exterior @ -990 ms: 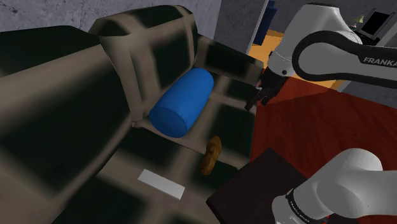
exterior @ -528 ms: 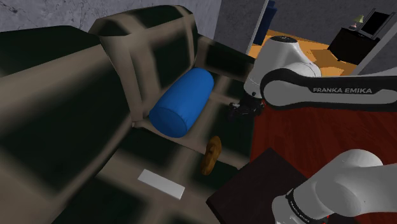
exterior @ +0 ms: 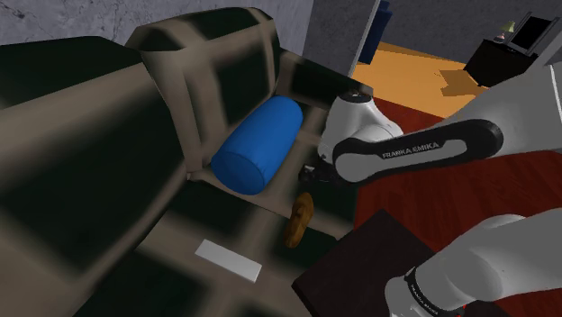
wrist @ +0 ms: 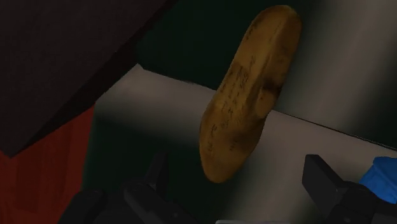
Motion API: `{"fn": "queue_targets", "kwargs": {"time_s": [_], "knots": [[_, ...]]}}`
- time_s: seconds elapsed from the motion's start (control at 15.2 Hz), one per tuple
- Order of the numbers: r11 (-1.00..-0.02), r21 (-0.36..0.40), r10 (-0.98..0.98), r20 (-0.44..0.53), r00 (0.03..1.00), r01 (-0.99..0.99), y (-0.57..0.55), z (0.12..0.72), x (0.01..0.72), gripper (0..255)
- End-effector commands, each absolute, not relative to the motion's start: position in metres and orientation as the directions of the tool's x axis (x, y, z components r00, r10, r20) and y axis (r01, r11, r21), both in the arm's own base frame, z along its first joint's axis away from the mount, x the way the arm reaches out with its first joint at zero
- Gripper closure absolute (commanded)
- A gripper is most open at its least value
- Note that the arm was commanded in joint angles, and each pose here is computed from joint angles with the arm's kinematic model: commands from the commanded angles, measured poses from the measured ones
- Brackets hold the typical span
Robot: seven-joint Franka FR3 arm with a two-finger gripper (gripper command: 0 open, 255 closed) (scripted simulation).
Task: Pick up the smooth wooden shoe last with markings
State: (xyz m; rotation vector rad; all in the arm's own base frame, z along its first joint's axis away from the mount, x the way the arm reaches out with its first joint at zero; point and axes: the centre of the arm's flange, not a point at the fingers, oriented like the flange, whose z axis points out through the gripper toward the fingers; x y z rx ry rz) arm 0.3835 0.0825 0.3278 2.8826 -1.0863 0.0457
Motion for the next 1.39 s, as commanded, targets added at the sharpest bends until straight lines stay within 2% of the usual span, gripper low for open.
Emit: {"fn": "queue_targets", "kwargs": {"time_s": [0.0,0.46,1.06,1.12,1.32], "knots": [[-0.69,0.053,-0.72,0.047,0.692,-0.722,0.09,0.301,0.392,0],[-0.483,0.083,-0.872,0.048,0.487,-0.872,0.101,0.219,0.423,0],[-0.483,0.083,-0.872,0.048,0.487,-0.872,0.101,0.179,0.423,0],[-0.483,0.083,-0.872,0.048,0.487,-0.872,0.102,0.179,0.422,255],[-0.483,0.083,-0.872,0.048,0.488,-0.872,0.102,0.179,0.422,255]]}}
